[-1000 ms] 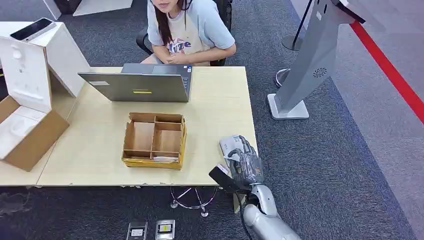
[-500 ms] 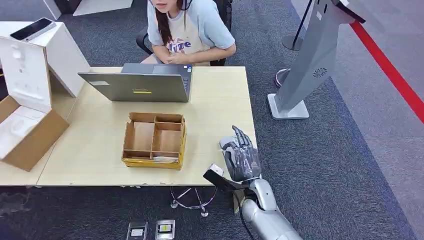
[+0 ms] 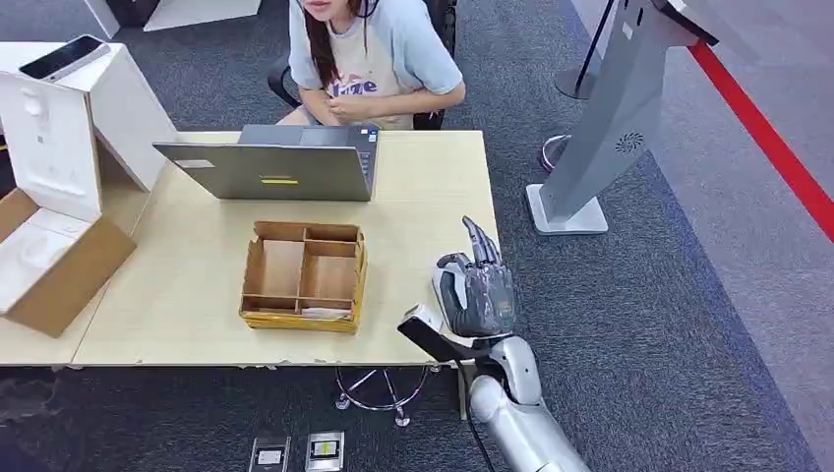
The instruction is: Pass the card to the sensor for recognition and then transmit it.
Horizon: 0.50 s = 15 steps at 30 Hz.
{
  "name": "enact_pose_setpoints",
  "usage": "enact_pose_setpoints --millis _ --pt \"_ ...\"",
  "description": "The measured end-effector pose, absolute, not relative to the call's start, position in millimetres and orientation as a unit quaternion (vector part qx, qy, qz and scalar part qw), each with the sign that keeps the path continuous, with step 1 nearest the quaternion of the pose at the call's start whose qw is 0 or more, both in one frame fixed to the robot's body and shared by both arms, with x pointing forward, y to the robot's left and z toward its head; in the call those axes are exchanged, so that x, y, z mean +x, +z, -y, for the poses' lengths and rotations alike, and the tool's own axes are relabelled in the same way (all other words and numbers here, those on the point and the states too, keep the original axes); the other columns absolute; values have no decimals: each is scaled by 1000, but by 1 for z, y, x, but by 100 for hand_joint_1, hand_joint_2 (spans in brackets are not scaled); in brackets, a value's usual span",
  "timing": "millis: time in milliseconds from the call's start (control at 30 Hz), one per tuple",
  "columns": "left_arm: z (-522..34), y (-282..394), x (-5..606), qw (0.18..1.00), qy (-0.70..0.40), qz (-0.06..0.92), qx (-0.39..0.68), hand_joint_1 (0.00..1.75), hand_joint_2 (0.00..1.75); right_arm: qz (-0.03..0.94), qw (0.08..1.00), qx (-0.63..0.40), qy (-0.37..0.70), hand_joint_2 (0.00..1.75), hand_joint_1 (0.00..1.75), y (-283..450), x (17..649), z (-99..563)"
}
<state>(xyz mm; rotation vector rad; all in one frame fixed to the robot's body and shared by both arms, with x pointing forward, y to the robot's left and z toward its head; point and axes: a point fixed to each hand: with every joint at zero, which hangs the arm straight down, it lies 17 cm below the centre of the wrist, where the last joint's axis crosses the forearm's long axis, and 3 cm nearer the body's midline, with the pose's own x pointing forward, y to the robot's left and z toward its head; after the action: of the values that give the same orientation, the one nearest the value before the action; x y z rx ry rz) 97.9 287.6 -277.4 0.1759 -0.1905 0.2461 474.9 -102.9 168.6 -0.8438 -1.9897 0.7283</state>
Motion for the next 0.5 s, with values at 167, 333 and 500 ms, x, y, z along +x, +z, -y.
enact_pose_setpoints --millis 167,333,500 --pt "-288 -277 98 984 124 95 87 0 175 796 417 -338 280 175 175 175 473 105" --pt "-287 -277 98 984 123 95 87 0 175 802 411 -337 271 175 175 182 472 105" --pt "-287 -277 98 984 122 95 86 0 175 812 407 -331 256 175 175 194 472 105"
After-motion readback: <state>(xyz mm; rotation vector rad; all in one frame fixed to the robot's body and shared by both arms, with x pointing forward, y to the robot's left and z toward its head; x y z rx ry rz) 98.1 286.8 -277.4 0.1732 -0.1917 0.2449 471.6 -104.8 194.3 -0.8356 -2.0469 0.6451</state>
